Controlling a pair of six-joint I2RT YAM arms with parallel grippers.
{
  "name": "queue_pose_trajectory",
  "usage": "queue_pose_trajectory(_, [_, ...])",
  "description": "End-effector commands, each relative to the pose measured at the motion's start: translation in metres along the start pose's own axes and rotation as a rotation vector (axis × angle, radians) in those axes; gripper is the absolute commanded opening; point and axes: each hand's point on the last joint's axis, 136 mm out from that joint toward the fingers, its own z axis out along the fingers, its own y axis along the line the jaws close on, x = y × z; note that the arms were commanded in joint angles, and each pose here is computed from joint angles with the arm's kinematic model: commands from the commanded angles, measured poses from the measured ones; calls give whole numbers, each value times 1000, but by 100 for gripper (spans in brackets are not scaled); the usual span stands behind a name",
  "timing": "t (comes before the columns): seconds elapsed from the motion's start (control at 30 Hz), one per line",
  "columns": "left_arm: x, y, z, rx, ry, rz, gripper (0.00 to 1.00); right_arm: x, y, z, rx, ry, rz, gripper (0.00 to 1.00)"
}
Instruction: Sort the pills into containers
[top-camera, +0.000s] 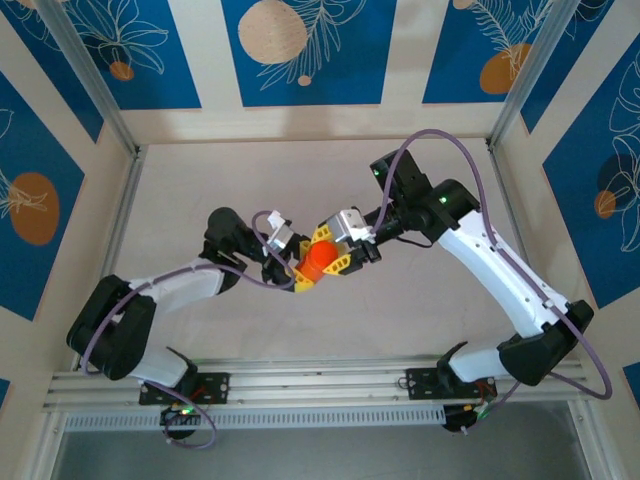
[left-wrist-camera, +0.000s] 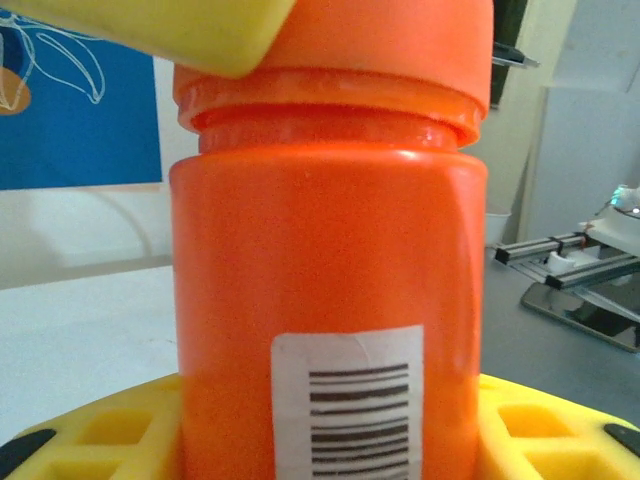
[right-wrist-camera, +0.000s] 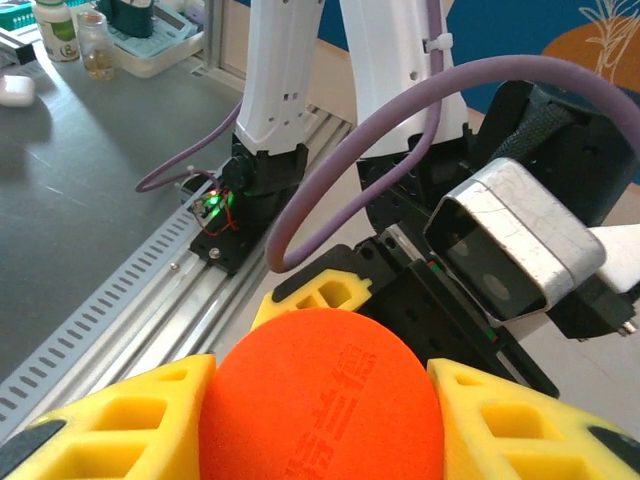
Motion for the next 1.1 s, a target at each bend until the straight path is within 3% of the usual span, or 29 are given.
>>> queue_pose_trajectory(0.0, [-52,6,-7,-64,-52,152,0,38,34,15,-158,117,221,0])
queue_pose_trajectory(0.2, [-47,13,-9,-161,-50,178,0,33,29,24,-139,79,184,0])
queue_pose_trajectory(0.33, [-31,18,-8,-327,74,253,0,33,27,36,-91,14,139,0])
queue_pose_trajectory(0.47, [-46,12,-10,-388,65,329,0,33,35,43,-101,-48,170,0])
queue_pose_trajectory(0.7, [-49,23,-23,-545,103,375,0,60,28,52,-39,50,384,0])
queue_pose_trajectory(0.9, [-60,33,-34,-683,77,447,0,92,-1,58,166,129,681,1])
queue_pose_trajectory(1.07, [-67,41,-46,-780,63,464,0,132,-16,57,387,275,870,2])
